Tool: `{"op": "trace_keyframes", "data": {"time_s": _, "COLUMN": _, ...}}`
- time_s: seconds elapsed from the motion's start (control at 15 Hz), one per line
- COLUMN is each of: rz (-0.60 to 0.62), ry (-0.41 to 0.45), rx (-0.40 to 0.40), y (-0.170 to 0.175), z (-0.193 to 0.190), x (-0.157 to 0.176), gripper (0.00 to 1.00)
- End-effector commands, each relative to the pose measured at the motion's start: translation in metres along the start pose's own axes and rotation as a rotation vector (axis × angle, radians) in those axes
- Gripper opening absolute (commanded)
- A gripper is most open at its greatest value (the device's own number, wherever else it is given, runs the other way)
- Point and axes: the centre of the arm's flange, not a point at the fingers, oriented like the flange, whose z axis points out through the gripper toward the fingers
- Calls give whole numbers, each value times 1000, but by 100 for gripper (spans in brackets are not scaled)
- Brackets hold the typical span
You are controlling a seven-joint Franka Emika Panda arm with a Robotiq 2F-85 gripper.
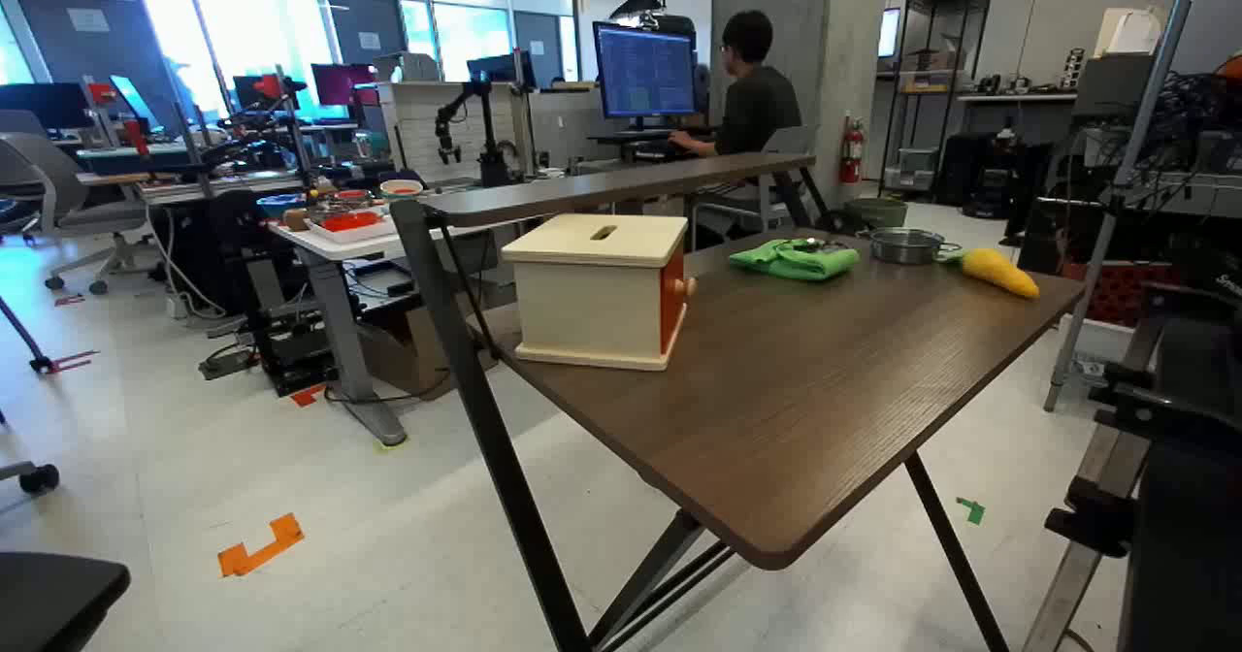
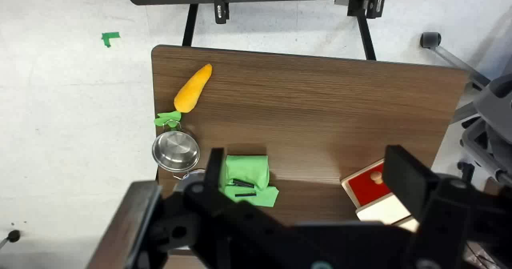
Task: Open the drawer then put the carrot plushie in the drawer
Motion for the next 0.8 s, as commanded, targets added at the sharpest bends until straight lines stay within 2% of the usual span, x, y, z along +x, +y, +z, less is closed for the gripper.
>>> {"op": "trace_keyframes", "data": {"time_s": 0.0, "rz": 0, "ry": 1, "rx": 0, "y": 0, "z": 0, "x": 0, "gripper": 100}}
{"op": "trace_keyframes", "data": {"time_s": 0.6, "rz": 0, "ry": 4, "rx": 0, "y": 0, "z": -2, "x": 0, "gripper": 100}}
{"op": "trace_keyframes", "data": {"time_s": 0.73, "rz": 14, "ry": 25, "rx": -9, "y": 2, "z": 3, "x": 9, "gripper": 100}}
